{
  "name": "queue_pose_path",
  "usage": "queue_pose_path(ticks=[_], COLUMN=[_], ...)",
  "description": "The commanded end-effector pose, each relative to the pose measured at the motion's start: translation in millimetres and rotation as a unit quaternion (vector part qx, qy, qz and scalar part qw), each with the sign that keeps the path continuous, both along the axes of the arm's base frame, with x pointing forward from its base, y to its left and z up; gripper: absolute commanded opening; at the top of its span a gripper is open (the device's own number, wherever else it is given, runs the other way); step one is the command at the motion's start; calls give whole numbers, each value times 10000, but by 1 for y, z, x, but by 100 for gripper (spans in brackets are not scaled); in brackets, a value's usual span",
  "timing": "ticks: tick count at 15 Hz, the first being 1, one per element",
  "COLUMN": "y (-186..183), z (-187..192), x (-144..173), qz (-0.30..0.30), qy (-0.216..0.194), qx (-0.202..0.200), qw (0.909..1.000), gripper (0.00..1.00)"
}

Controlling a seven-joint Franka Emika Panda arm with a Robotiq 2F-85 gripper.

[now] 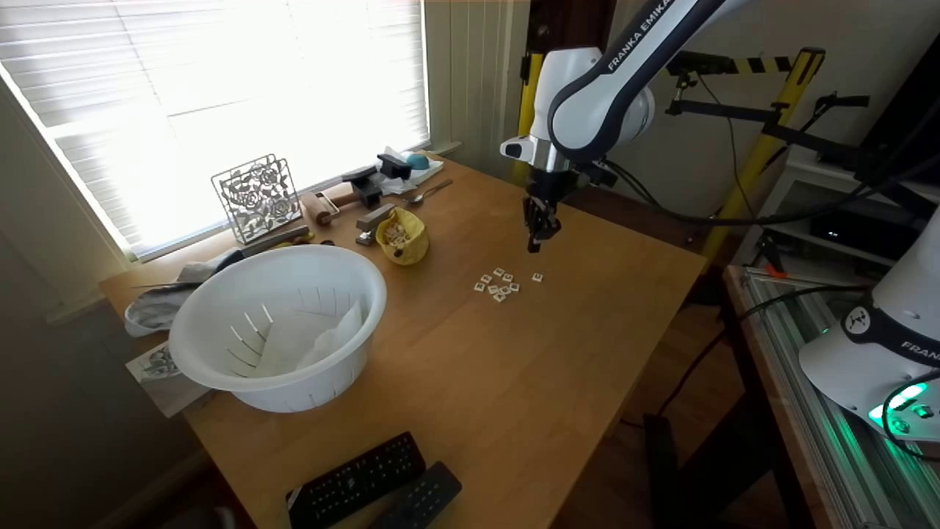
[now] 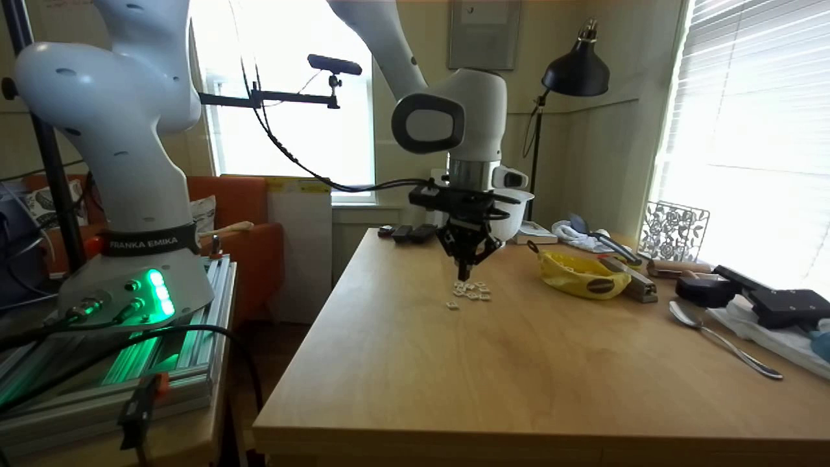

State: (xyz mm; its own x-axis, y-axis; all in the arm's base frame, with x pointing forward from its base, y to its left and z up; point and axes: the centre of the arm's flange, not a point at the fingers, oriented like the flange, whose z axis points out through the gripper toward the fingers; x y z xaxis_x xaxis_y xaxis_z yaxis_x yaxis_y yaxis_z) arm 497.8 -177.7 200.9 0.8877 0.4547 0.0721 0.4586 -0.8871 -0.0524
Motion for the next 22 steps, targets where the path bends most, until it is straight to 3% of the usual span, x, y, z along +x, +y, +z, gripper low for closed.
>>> queue_pose_path(ticks=[1, 4, 7, 16, 19, 22], y=[8, 17, 29, 31, 33, 34], z=[2, -5, -14, -45, -56, -61], x=[-6, -8, -10, -8, -8, -9], qz=[-997, -1869, -2702, -4799, -5105, -5300], qy=[200, 221, 280, 133, 205, 171], qx=[-41, -140, -209, -448, -474, -472], qw=[9948, 9820, 9622, 8761, 8583, 8465], gripper=[0, 0, 0, 0, 0, 0])
